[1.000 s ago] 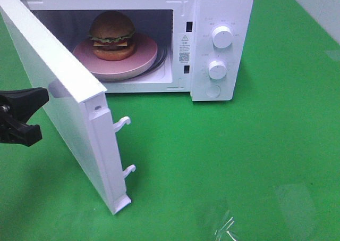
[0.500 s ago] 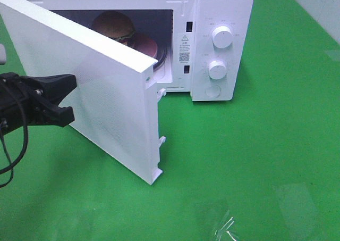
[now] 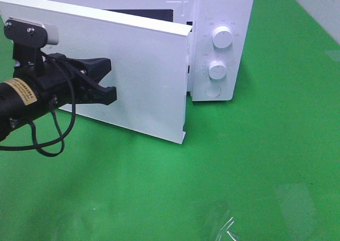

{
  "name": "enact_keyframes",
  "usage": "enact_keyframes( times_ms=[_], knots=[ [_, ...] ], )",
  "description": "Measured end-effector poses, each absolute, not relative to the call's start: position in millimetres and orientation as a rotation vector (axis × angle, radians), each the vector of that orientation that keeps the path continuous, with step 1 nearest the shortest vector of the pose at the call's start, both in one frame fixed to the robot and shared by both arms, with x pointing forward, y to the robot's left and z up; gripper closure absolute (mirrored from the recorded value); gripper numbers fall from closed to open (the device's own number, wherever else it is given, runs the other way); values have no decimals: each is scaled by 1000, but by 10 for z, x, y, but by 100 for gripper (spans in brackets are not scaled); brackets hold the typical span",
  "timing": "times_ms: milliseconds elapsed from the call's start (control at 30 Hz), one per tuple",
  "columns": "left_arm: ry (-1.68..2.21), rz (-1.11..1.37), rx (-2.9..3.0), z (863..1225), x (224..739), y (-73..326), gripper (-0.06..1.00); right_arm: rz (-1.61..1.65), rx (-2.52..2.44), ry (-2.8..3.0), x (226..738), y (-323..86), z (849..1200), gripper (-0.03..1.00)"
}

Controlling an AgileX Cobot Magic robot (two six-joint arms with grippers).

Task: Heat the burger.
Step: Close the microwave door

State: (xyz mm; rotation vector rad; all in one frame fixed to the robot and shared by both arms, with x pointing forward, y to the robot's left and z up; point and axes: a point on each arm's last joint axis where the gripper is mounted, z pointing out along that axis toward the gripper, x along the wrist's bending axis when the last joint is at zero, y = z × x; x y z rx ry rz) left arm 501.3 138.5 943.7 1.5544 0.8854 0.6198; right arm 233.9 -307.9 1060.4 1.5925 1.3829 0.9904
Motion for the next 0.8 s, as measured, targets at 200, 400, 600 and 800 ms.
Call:
enact_keyframes(
  times_ms=[200,400,600,800],
  knots=[
    [903,618,1560,9432,5202,1214,94,990,1592,1383,2339,-3079,10604,21],
    [896,617,1565,9432,5349,1071,94,990,1592,1383,2339,-3079,10604,21],
    [897,618,1564,9425,5470,983,94,990,1592,1383,2339,-3079,10604,21],
    [897,633,1523,9482,5652,878,94,990,1592,1383,2339,-3079,10604,21]
  ],
)
